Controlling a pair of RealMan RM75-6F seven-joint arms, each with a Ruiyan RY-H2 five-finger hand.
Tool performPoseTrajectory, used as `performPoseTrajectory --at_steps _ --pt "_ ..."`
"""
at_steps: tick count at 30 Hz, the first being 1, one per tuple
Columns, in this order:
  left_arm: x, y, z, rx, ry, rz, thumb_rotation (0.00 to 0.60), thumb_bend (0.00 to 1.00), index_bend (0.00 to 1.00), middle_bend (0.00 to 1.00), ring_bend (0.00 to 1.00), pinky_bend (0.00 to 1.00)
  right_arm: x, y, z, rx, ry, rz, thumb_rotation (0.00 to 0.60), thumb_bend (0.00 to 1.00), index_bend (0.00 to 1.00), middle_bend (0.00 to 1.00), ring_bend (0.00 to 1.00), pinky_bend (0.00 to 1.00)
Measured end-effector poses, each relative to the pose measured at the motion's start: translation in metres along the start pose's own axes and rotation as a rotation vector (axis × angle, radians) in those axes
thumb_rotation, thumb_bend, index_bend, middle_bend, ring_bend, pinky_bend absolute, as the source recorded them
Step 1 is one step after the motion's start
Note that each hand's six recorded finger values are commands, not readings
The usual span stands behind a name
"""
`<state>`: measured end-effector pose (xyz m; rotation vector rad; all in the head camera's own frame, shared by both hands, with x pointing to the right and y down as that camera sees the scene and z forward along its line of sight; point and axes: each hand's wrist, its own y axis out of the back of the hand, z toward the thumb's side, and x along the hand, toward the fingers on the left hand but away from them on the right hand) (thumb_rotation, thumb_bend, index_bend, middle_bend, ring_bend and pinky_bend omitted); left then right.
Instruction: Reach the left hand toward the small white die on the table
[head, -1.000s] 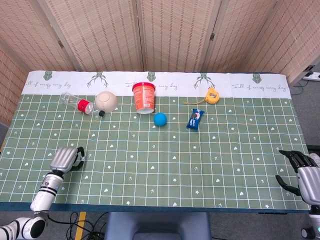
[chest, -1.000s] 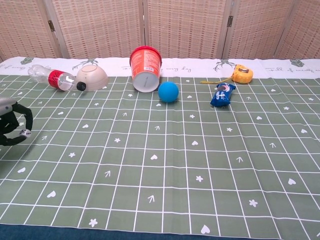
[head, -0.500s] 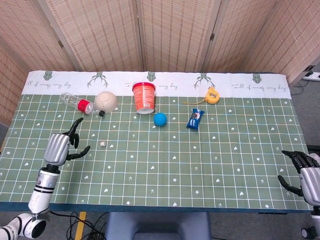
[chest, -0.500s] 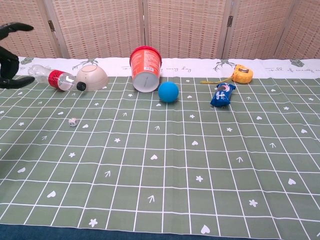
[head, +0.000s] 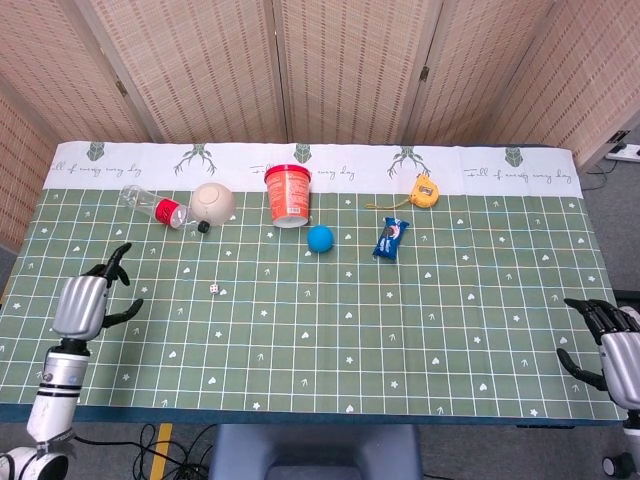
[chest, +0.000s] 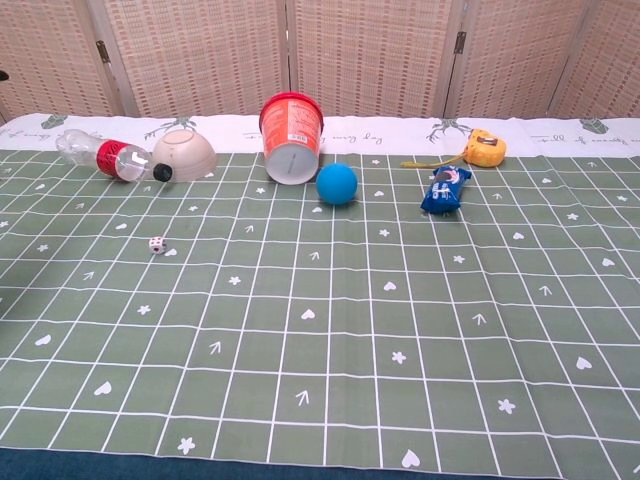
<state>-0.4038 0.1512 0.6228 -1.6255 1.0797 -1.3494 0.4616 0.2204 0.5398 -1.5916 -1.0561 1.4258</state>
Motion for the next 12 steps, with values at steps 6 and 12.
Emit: performPoseTrajectory --at_steps 6,12 --pt "-0.029 0.006 -0.034 0.107 0.113 -0.066 0.6 0.25 0.19 0.47 0.37 0.54 -0.003 -0.002 0.003 0.009 0.006 0.024 0.6 0.2 0.23 0.28 0.19 0.27" --pt "-0.059 0.013 -0.056 0.137 0.197 -0.09 0.6 0.25 0.2 0.46 0.35 0.5 -0.007 -0.007 0.009 -0.01 0.029 0.035 0.6 0.2 0.23 0.28 0.19 0.27"
